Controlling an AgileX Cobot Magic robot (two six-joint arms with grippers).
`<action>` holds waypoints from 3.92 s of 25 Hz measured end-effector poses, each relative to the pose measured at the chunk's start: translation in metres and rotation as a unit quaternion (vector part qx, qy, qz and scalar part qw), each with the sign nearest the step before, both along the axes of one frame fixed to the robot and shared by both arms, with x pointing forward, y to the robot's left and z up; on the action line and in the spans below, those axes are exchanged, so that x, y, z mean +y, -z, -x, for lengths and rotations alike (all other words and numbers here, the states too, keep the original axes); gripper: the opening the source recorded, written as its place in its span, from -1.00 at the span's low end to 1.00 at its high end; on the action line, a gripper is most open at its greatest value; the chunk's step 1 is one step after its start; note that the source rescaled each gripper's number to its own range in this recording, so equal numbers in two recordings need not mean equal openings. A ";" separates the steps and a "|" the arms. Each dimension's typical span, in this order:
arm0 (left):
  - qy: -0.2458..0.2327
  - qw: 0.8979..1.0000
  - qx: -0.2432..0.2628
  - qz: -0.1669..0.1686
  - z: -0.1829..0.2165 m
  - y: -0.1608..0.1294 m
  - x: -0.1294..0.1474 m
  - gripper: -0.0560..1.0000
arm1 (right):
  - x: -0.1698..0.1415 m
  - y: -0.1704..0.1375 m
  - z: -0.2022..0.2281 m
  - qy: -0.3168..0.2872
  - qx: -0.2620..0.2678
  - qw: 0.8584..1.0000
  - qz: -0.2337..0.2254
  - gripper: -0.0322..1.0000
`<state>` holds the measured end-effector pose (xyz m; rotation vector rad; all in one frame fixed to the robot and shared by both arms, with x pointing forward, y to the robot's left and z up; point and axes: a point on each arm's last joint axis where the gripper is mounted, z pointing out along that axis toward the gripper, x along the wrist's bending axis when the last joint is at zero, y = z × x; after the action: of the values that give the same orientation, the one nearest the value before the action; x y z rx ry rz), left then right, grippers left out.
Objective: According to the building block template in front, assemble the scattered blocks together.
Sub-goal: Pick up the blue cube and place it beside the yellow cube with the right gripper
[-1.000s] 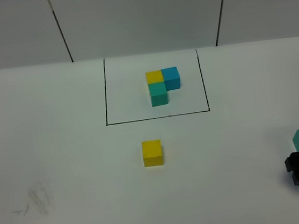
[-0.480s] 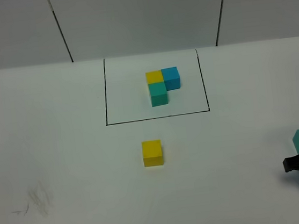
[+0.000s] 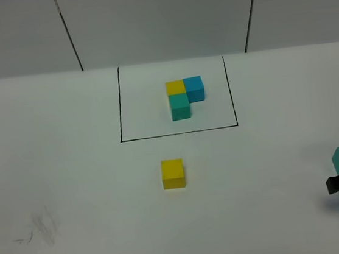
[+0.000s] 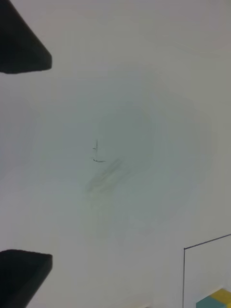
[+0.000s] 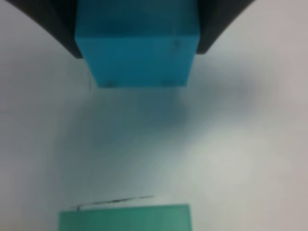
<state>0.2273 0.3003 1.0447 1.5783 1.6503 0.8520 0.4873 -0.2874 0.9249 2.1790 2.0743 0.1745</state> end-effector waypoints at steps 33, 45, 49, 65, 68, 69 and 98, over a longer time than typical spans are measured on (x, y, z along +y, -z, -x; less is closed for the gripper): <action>-0.001 1.000 0.000 0.001 0.000 0.000 0.000 0.52 | 0.213 -0.043 -0.084 -0.676 -0.015 0.733 0.077 -0.48; 0.000 1.000 0.000 0.000 0.000 0.000 0.000 0.52 | 0.240 -0.029 -0.098 -0.710 -0.034 0.697 0.093 -0.48; 0.000 1.000 0.000 0.000 0.000 0.000 0.000 0.52 | 0.241 -0.028 -0.099 -0.717 -0.045 0.689 0.096 -0.48; 0.000 1.000 0.000 0.000 0.000 0.000 0.000 0.52 | 0.251 -0.012 -0.108 -0.749 -0.043 0.655 0.089 -0.48; 0.000 1.000 0.000 0.000 0.000 0.000 0.000 0.51 | 0.252 -0.011 -0.109 -0.749 -0.043 0.655 0.088 -0.48; 0.000 1.000 0.000 0.000 0.000 0.000 0.000 0.51 | 0.252 -0.011 -0.109 -0.749 -0.041 0.656 0.087 -0.48; 0.000 1.000 0.000 0.000 0.000 0.000 0.000 0.51 | 0.259 0.021 -0.108 -0.746 -0.021 0.662 0.062 -0.48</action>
<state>0.2273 0.3003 1.0447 1.5774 1.6509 0.8515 0.5957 -0.0283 0.9035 -0.1204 3.0167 0.1764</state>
